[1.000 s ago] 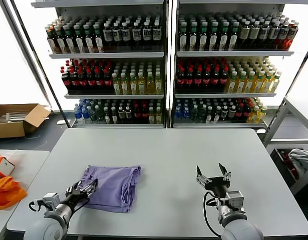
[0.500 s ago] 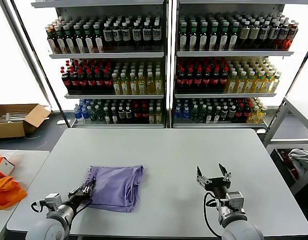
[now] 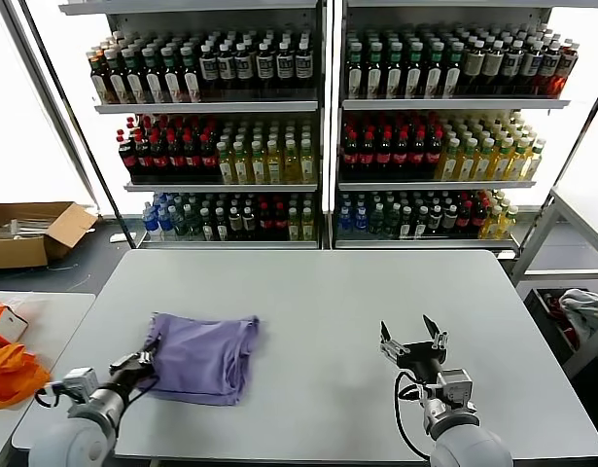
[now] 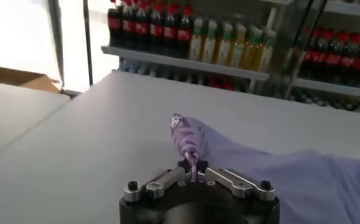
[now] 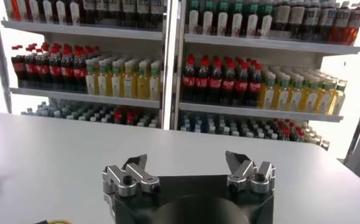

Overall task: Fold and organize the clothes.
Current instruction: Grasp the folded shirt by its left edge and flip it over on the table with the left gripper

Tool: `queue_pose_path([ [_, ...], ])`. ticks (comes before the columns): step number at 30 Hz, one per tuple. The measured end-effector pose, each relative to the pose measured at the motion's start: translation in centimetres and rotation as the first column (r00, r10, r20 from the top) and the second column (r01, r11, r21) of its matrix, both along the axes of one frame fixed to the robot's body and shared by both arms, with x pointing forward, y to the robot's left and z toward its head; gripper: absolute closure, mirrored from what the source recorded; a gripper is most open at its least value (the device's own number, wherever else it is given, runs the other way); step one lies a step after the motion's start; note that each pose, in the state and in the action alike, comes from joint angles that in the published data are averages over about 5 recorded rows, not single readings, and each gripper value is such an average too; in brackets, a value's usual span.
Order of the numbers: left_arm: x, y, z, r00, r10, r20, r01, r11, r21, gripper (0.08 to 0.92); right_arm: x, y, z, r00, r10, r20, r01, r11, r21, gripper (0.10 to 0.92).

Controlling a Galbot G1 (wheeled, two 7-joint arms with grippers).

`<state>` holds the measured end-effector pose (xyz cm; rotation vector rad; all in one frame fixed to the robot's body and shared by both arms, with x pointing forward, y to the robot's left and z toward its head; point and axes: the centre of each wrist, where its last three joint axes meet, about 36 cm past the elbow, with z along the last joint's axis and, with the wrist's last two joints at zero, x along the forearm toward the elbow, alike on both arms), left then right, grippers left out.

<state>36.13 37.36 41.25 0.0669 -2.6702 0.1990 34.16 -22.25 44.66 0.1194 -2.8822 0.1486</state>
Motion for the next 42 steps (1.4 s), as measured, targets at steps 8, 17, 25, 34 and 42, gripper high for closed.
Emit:
queue_pose_path([
  [8, -0.2, 7.1, 4.4, 0.9924, 0.097, 0.076, -0.108, 0.981, 0.159, 0.901, 0.6, 0.5, -0.2, 1.000, 0.018, 0.001, -0.018, 1.000, 0.004, 0.200],
  [17, 0.0, 7.4, 8.2, 0.9880, 0.045, 0.148, -0.085, 0.957, 0.278, 0.901, 0.7, 0.6, -0.6, 1.000, 0.018, -0.009, -0.018, 1.000, 0.001, 0.200],
  [25, -0.1, -0.1, 7.3, 0.9814, -0.109, 0.158, 0.062, 0.959, 0.276, 0.901, 0.2, 0.2, -0.8, 1.000, -0.008, -0.021, 0.008, 1.000, -0.005, 0.200],
  [34, -1.6, -12.5, 3.7, 0.9457, -0.308, 0.104, 0.297, 0.949, 0.109, 0.901, -1.2, 0.1, -1.2, 0.999, -0.041, -0.036, 0.040, 0.999, -0.012, 0.200],
  [42, -0.6, -18.1, 0.9, 0.9275, -0.371, 0.047, 0.369, 0.929, 0.037, 0.901, -1.4, 0.2, -1.8, 0.997, -0.056, -0.047, 0.055, 0.998, -0.009, 0.200],
])
